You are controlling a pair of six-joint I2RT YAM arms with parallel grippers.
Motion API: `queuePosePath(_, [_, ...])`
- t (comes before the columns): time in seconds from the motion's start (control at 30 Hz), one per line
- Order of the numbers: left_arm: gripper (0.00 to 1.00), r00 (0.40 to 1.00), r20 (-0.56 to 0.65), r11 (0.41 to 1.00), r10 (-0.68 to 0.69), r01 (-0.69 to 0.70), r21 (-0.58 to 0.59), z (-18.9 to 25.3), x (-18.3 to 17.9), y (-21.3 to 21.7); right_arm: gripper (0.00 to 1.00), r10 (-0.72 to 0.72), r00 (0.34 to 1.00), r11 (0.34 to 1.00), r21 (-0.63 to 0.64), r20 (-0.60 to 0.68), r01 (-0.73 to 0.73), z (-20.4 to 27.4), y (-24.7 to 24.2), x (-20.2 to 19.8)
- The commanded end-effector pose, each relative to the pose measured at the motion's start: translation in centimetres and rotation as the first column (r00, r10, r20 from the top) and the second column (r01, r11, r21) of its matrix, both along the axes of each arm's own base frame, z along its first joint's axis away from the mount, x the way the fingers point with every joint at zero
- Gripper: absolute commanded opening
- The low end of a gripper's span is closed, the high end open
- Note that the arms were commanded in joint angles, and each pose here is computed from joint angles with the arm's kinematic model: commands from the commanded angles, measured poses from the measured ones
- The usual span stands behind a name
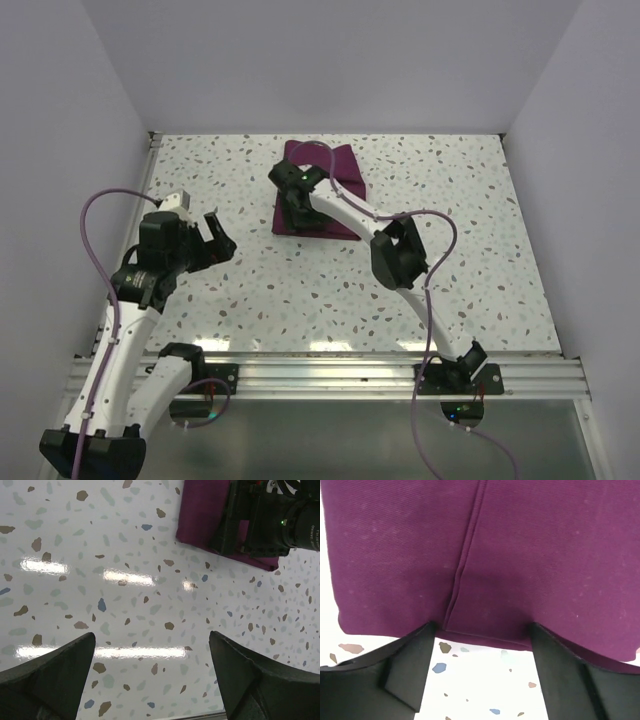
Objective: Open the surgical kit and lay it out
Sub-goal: Open the surgical kit at the center of the board.
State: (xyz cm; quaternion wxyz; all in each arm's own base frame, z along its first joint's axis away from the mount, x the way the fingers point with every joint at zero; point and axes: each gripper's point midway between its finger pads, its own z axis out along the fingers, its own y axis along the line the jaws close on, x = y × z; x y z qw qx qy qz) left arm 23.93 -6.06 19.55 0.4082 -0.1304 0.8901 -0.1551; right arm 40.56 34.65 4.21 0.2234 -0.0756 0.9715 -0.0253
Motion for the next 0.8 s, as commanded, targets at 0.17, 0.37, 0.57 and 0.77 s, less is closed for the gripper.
queuePosePath(0.17, [1.00,1.000,0.008,0.998,0.028,-0.028,0.058,0.7,-1.0,1.2,0.39,-0.045,0.998,0.999,0.002,0.035,0.045,-0.3,0.0,0.8])
queuePosePath(0.37, [1.00,1.000,0.002,0.997,0.030,-0.030,0.067,0.4,-1.3,1.4,0.02,-0.058,0.995,0.997,0.055,0.086,0.053,2.7,0.2,1.2])
queuePosePath(0.57, [1.00,1.000,0.007,0.999,0.002,-0.002,0.042,0.5,-0.8,0.6,0.00,-0.069,0.985,0.993,0.101,0.160,0.053,7.3,-0.2,2.0])
queuePosePath(0.77, [1.00,0.998,0.058,0.998,-0.030,0.027,0.050,1.8,1.0,0.2,0.00,-0.174,0.948,0.977,0.171,0.268,0.131,14.4,-4.9,3.8])
